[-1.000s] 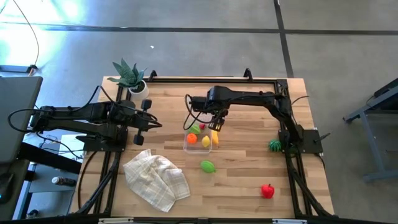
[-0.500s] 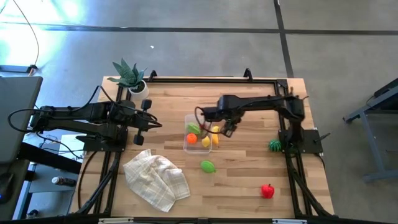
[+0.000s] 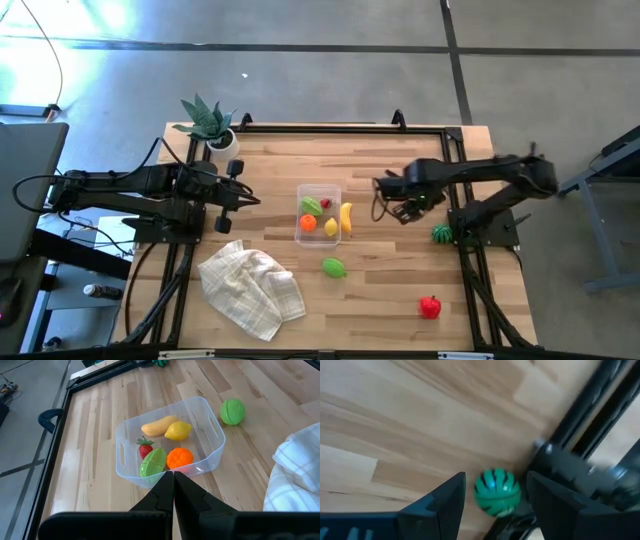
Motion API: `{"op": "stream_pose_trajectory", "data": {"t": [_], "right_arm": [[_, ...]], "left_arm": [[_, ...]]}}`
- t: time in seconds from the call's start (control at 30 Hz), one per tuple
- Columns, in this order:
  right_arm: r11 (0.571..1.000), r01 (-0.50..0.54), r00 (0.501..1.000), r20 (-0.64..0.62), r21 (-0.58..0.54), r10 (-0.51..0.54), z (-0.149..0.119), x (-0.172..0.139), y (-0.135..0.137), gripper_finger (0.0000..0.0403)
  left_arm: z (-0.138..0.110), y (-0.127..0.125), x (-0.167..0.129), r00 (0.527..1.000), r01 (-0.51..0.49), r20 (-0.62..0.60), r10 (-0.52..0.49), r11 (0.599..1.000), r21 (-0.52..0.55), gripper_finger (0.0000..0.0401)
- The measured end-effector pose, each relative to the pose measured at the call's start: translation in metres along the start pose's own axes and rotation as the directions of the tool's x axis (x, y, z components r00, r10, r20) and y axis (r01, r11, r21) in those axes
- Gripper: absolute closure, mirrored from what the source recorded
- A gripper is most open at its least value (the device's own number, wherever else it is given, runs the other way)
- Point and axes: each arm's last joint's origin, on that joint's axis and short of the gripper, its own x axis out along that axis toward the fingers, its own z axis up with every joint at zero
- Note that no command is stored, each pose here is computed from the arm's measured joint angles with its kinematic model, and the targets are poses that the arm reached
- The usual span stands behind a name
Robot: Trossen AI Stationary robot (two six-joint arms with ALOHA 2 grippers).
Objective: Pick and placing Produce into tupperware
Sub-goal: Put the green watermelon into the transparent bin
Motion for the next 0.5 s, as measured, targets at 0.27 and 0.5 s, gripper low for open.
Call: {"op": "stream_pose_trajectory", "data": {"t": [0.27, 0.5], "right_arm": [[0.979, -0.06, 0.992, -0.095, 0.196, 0.08, -0.029, 0.025, -0.031, 0.0199], [0.971, -0.034, 0.991, -0.121, 0.236, 0.065, -0.043, 0.046, -0.042, 0.0198]], "left_arm": [[0.0, 0.0, 0.0, 1.0, 0.0, 0.0, 0.0, 1.0, 0.0, 0.0398], [0.0, 0.0, 0.0, 1.0, 0.0, 0.0, 0.0, 1.0, 0.0, 0.0398]]}}
